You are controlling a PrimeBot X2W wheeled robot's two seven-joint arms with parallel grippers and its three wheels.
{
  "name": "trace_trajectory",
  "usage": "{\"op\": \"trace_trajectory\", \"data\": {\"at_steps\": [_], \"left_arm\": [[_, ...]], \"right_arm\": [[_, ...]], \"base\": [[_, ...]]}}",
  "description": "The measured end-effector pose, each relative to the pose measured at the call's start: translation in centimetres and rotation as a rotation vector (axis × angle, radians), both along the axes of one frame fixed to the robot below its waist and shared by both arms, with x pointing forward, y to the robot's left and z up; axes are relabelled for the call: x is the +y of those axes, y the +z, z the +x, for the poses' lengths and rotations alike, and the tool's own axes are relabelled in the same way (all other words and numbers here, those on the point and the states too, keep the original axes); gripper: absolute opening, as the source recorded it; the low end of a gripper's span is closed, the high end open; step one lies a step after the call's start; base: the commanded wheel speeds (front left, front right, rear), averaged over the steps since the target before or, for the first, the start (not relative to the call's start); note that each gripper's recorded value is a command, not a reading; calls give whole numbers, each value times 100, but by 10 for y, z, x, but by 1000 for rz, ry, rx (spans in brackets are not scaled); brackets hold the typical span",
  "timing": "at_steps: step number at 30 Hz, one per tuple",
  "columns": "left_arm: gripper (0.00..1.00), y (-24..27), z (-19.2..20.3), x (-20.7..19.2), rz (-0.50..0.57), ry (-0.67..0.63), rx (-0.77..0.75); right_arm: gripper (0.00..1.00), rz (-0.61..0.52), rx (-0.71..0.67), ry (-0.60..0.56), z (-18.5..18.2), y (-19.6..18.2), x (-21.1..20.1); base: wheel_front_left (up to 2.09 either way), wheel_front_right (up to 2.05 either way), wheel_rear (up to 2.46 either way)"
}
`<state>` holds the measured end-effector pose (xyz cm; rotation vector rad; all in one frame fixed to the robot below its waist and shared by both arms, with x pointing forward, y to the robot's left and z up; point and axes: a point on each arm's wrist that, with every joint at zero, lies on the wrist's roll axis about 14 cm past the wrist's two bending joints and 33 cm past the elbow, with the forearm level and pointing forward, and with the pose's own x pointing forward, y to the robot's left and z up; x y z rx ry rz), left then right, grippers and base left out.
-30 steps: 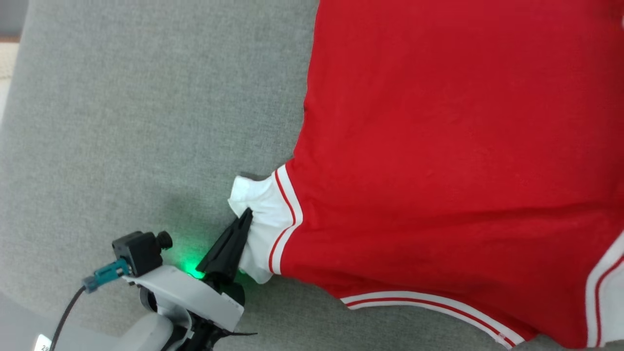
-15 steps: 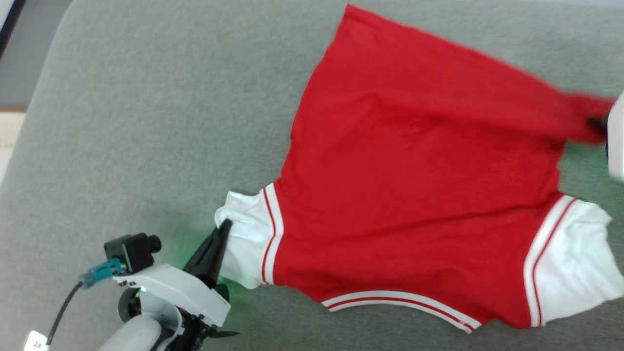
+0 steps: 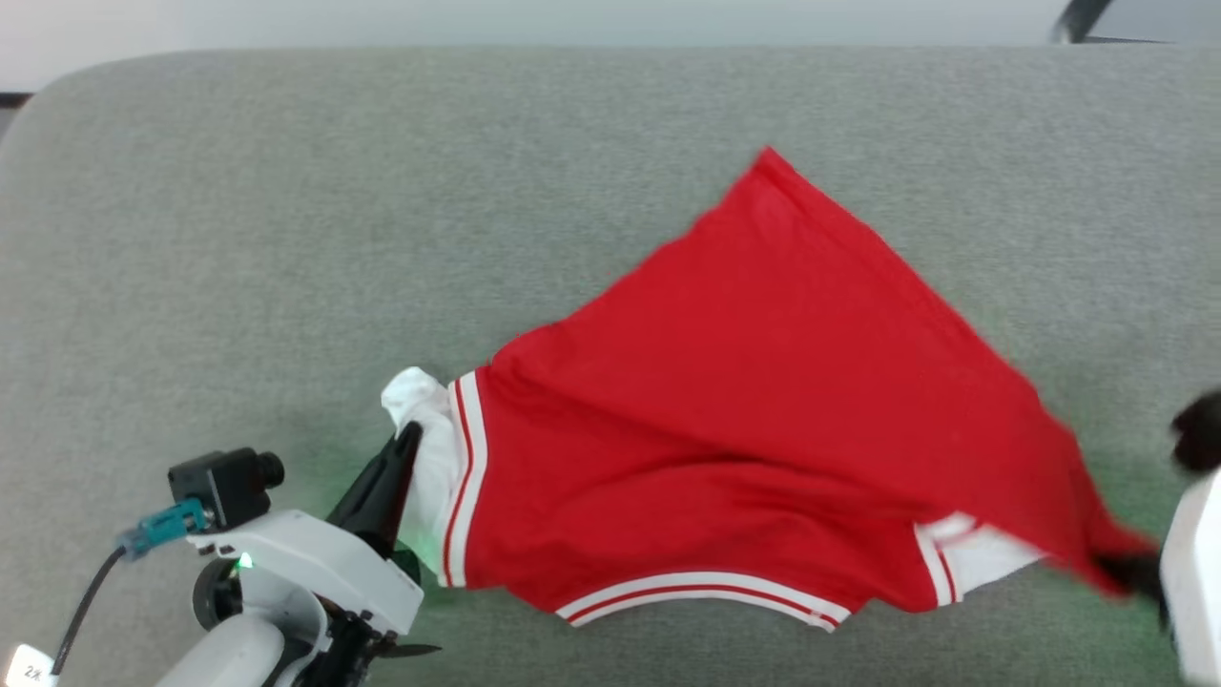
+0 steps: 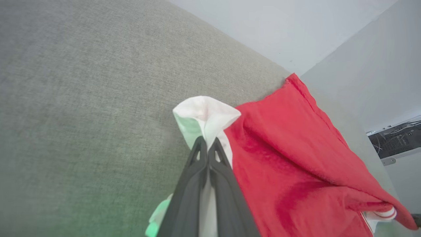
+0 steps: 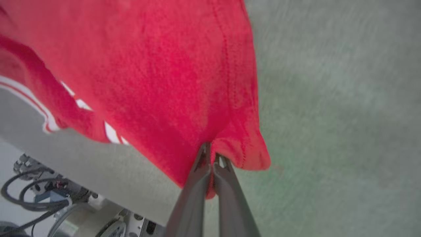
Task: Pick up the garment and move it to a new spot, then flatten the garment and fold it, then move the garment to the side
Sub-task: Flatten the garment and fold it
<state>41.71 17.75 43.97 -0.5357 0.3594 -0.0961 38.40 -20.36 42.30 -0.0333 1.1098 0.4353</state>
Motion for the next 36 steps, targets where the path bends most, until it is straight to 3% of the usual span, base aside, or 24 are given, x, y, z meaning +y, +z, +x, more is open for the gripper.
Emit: {"op": "trace_trajectory", "data": {"at_steps": [7,12,13,14,15,20,28,31,36], "left_arm": [[0,-4,5,-10,4,-34,8],[0,-11,8,-11,6,-43,22],[0,-12,8,-11,6,-44,25],[0,-13,8,-11,7,-44,29],[0,-13,7,-11,7,-46,29],[0,-14,3,-11,6,-48,35],[0,-15,-1,-3,1,-28,35],[0,-18,2,-1,-2,-19,39],[0,-29,2,2,-5,-2,63]], "right_arm": [[0,-14,156,51,-69,-17,5],[0,-5,186,45,-79,-34,4],[46,-5,182,47,-79,-37,3],[84,-3,163,44,-75,-39,1],[100,-3,141,46,-68,-39,0],[100,4,-53,62,-22,-14,-18],[100,-34,-540,85,100,81,-27],[100,-6,-604,133,129,91,11],[100,5,-536,238,144,65,78]], "base": [[0,0,0],[0,0,0],[0,0,0],[0,0,0],[0,0,0],[0,0,0],[0,0,0],[0,0,0],[0,0,0]]}}
